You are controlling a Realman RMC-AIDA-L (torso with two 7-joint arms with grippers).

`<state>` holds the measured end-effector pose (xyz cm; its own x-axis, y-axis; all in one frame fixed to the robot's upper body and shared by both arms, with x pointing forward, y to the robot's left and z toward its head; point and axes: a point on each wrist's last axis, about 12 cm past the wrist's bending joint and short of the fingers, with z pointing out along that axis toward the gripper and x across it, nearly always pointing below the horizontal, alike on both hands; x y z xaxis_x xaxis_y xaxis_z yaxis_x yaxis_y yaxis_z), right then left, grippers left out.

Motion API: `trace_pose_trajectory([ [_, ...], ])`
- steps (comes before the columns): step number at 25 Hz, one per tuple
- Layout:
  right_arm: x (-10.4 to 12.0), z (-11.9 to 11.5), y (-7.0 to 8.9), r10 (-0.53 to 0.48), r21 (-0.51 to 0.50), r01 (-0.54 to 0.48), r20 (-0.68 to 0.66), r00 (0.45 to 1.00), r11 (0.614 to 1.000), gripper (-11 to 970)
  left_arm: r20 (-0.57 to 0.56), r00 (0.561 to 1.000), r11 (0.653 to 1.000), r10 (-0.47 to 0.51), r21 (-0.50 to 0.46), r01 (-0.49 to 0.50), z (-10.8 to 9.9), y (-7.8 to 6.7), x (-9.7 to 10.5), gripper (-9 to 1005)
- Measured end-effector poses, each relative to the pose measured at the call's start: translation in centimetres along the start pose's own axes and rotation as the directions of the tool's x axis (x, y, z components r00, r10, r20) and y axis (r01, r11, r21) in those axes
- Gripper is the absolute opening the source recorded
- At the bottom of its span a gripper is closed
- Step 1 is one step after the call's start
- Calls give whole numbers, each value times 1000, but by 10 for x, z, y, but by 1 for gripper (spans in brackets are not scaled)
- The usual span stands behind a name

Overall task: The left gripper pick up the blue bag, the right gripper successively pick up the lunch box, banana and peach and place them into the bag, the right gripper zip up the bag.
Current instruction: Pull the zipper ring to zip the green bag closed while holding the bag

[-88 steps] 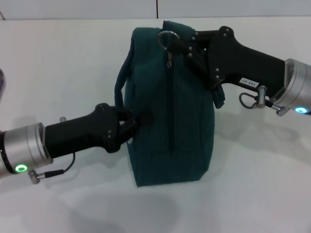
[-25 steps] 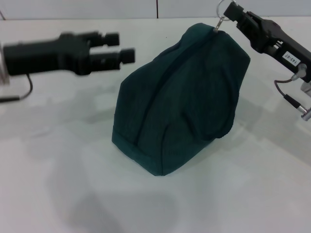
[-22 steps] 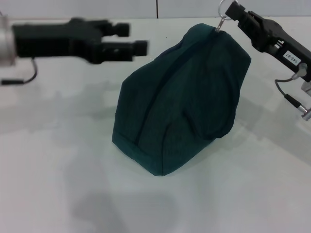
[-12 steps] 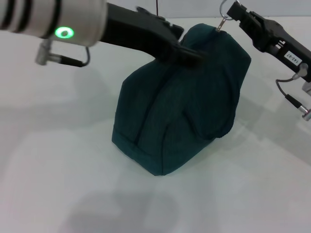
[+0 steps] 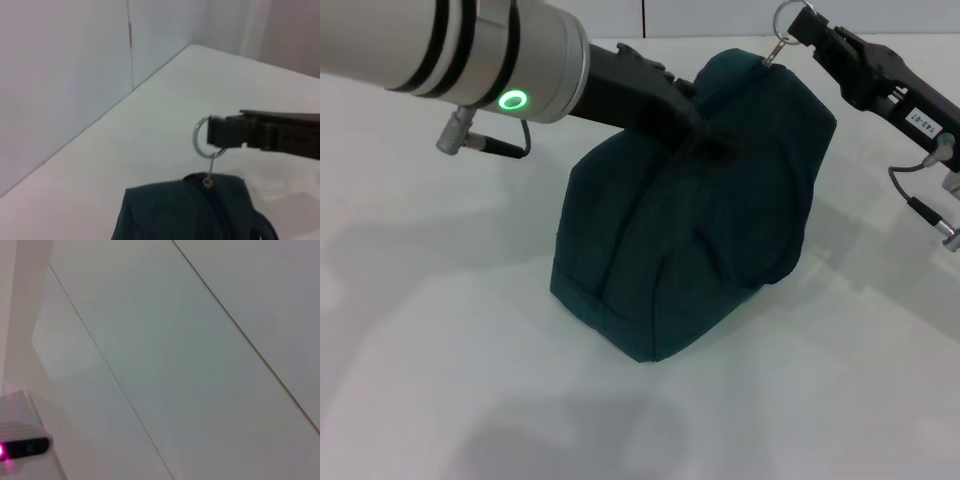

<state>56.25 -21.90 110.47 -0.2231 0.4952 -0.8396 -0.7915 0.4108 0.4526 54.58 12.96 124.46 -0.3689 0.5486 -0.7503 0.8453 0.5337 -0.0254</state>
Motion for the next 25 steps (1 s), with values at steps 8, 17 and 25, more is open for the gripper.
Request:
trace_pose_trajectory([
  [8, 0, -1, 0, 2, 2, -2, 0, 1000, 1000, 9, 42, 999, 999, -27, -22, 28, 1, 7, 10, 725],
  [17, 0, -2, 0, 4, 0, -4, 1, 1000, 1000, 12, 45, 999, 1000, 19, -16, -18, 0, 7, 10, 263],
  [25, 0, -5, -1, 9, 18, -9, 14, 1000, 1000, 21, 49, 998, 999, 30, -12, -29, -1, 6, 10, 78],
])
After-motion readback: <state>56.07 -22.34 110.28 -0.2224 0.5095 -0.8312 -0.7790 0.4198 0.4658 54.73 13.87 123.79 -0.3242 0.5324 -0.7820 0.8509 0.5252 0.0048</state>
